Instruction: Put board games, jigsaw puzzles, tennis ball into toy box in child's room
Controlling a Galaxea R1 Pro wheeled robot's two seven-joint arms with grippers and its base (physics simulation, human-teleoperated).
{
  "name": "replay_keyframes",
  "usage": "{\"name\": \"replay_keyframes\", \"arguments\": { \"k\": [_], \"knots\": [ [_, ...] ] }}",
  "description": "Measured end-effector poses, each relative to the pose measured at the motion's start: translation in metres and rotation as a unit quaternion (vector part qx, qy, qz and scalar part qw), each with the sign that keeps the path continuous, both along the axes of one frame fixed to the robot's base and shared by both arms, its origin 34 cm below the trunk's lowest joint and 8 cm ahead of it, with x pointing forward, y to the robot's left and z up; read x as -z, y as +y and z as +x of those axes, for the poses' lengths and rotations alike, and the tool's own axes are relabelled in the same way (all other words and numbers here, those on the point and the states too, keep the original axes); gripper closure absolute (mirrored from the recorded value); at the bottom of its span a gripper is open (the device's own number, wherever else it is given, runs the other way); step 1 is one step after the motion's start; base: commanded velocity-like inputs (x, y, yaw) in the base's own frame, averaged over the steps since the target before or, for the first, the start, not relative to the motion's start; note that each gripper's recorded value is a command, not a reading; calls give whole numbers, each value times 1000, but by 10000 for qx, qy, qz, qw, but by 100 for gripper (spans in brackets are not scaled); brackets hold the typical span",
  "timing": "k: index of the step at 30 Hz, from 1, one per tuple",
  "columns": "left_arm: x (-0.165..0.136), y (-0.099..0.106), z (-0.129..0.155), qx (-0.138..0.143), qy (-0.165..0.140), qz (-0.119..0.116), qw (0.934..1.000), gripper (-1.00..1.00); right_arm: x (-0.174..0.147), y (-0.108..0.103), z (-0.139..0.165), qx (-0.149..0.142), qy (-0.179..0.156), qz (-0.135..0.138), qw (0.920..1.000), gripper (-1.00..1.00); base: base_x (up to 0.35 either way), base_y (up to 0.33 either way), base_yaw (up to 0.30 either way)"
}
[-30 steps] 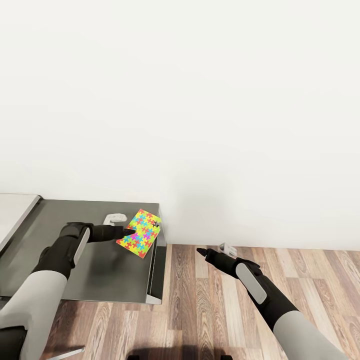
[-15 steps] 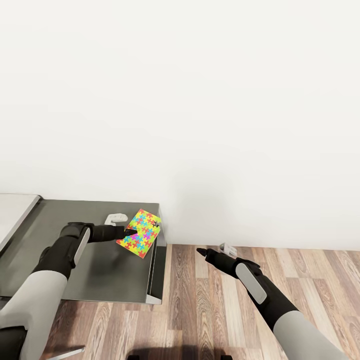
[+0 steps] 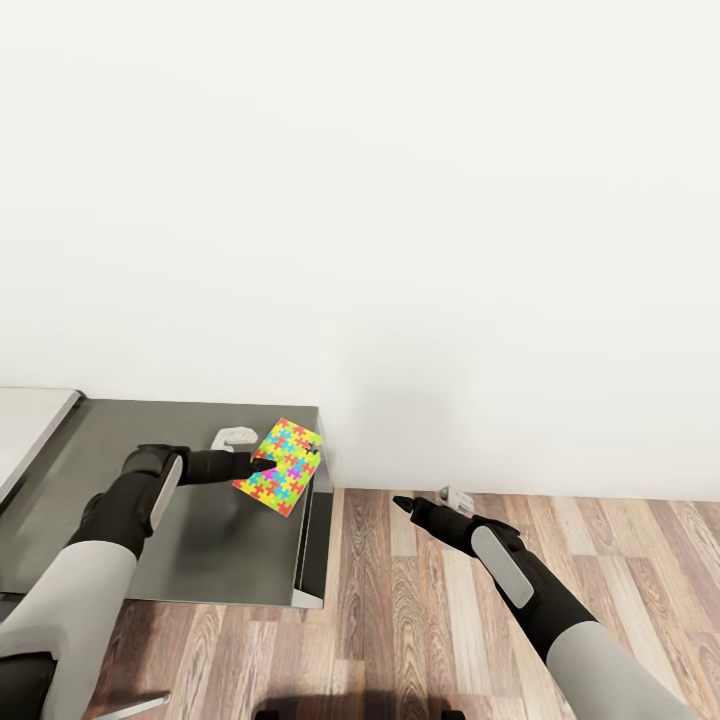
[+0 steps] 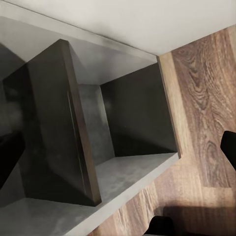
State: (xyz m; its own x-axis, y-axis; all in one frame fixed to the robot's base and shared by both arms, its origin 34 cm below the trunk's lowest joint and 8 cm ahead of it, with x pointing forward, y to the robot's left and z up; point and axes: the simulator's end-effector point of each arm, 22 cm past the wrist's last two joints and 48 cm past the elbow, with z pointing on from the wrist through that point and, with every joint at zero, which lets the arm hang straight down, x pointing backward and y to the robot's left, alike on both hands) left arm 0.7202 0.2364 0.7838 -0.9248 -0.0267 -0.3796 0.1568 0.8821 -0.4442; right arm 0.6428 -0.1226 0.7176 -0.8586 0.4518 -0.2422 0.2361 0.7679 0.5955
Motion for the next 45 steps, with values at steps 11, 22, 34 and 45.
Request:
{"name": "replay_keyframes", "arguments": {
  "k": [11, 22, 34, 45],
  "knots": [
    [1, -4, -1, 8, 20, -38, 10000, -100, 0, 0, 0, 0, -1, 0, 10000, -100, 0, 0, 0],
    [-6, -16, -3, 135, 4, -326, 9994, -100, 0, 0, 0, 0, 0, 0, 10000, -100, 0, 0, 0],
    [-6, -16, -4, 142, 4, -335, 9993, -100, 0, 0, 0, 0, 1, 0, 10000, -100, 0, 0, 0],
    [-6, -16, -4, 142, 4, -338, 9993, -100, 0, 0, 0, 0, 1, 0, 10000, -100, 0, 0, 0]
  ]
}}
